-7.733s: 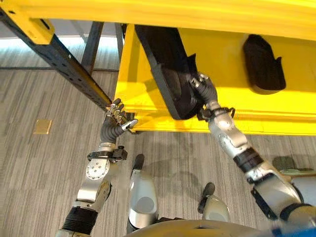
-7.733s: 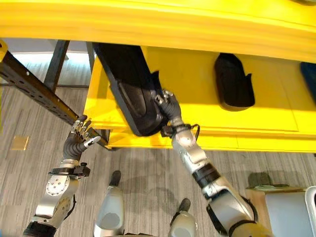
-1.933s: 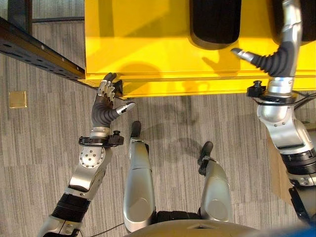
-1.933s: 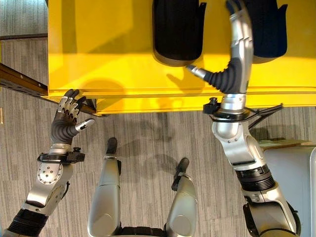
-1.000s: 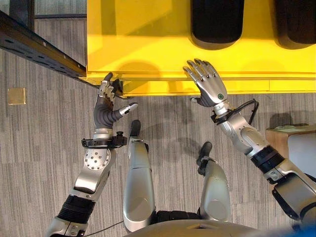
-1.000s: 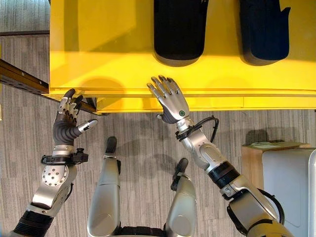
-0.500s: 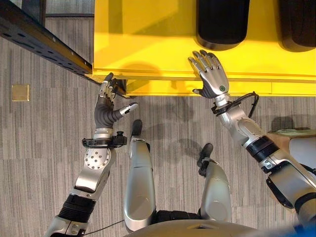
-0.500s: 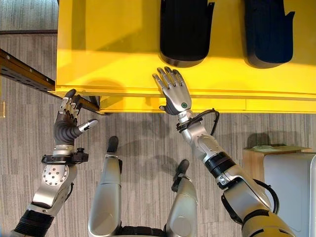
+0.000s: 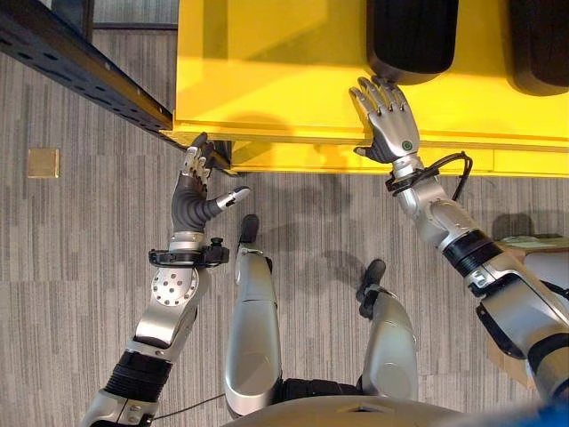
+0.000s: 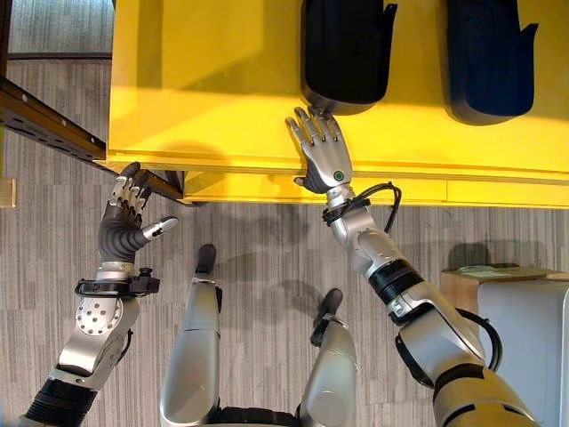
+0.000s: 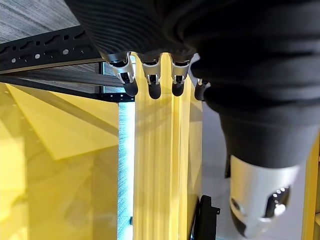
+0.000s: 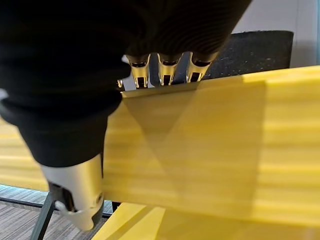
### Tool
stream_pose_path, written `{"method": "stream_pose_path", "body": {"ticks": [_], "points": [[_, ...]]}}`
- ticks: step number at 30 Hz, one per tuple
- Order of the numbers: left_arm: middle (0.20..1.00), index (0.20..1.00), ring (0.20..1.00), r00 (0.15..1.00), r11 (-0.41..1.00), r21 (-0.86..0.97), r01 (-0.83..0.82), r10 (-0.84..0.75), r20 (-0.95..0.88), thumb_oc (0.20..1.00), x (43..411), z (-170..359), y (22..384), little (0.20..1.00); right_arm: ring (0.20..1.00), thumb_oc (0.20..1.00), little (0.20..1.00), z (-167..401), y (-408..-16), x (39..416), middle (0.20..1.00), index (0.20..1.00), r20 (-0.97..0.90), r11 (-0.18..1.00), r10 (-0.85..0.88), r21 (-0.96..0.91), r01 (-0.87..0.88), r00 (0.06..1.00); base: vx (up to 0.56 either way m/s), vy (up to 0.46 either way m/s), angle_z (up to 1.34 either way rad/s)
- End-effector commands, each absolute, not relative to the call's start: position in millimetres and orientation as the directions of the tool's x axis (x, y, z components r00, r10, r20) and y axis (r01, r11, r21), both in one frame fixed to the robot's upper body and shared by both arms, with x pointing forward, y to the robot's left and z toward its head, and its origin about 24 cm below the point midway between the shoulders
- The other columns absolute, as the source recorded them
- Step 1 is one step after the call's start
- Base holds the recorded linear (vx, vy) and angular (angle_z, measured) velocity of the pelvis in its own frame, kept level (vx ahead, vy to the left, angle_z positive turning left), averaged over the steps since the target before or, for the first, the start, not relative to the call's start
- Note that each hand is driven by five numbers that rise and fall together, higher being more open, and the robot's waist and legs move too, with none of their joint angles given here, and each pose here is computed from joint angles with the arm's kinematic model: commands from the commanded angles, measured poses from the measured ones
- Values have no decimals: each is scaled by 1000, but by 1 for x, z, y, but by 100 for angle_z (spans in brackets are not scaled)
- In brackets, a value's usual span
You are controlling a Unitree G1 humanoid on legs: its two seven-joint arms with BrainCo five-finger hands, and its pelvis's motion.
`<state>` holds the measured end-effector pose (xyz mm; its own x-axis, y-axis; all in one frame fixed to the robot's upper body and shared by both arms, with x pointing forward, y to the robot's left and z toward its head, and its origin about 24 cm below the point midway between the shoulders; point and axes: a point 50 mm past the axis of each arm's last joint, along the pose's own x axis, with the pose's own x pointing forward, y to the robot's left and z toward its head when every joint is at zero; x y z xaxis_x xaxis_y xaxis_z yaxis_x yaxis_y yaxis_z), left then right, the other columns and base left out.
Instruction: Move parts from the plastic box to the shelf.
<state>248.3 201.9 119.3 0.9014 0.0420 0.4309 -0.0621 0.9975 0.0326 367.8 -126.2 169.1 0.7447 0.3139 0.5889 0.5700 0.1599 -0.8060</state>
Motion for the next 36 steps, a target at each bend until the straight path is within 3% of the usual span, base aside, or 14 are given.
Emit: {"method": "stream_pose_path", "body": {"ticks": [1, 13, 23, 27, 34, 36], "points": [[1000, 1000, 1000, 859, 999, 34, -35, 12, 513, 1000, 243, 134, 204, 1000, 1000, 1000, 1000, 159, -165, 380, 1000, 1000, 510, 120, 114, -859, 498, 853, 0, 0, 0], [1000, 1000, 1000, 858, 999, 37, -28, 5, 514, 1000, 242, 135, 207, 1000, 1000, 1000, 1000, 182, -184, 384, 1000, 1000, 548, 75, 90, -836, 543, 832, 0, 0, 0], [1000, 1000, 1000, 860, 999, 33, -34, 13, 511, 1000, 242, 134, 208, 1000, 1000, 1000, 1000, 178, -181, 382, 1000, 1000, 538, 102, 105, -842, 529, 836, 0, 0, 0], [1000, 1000, 1000, 863, 998, 25, -49, 30, 504, 1000, 243, 132, 208, 1000, 1000, 1000, 1000, 167, -167, 371, 1000, 1000, 529, 192, 149, -844, 501, 835, 0, 0, 0], [1000, 1000, 1000, 867, 994, 18, -104, 82, 491, 1000, 244, 129, 209, 1000, 1000, 1000, 1000, 132, -145, 320, 1000, 1000, 507, 631, 178, -716, 297, 844, 0, 0, 0], [1000, 1000, 1000, 867, 994, 16, -105, 84, 491, 1000, 243, 129, 209, 1000, 1000, 1000, 1000, 128, -145, 311, 1000, 1000, 503, 678, 175, -685, 266, 847, -15, 7, -4]]}}
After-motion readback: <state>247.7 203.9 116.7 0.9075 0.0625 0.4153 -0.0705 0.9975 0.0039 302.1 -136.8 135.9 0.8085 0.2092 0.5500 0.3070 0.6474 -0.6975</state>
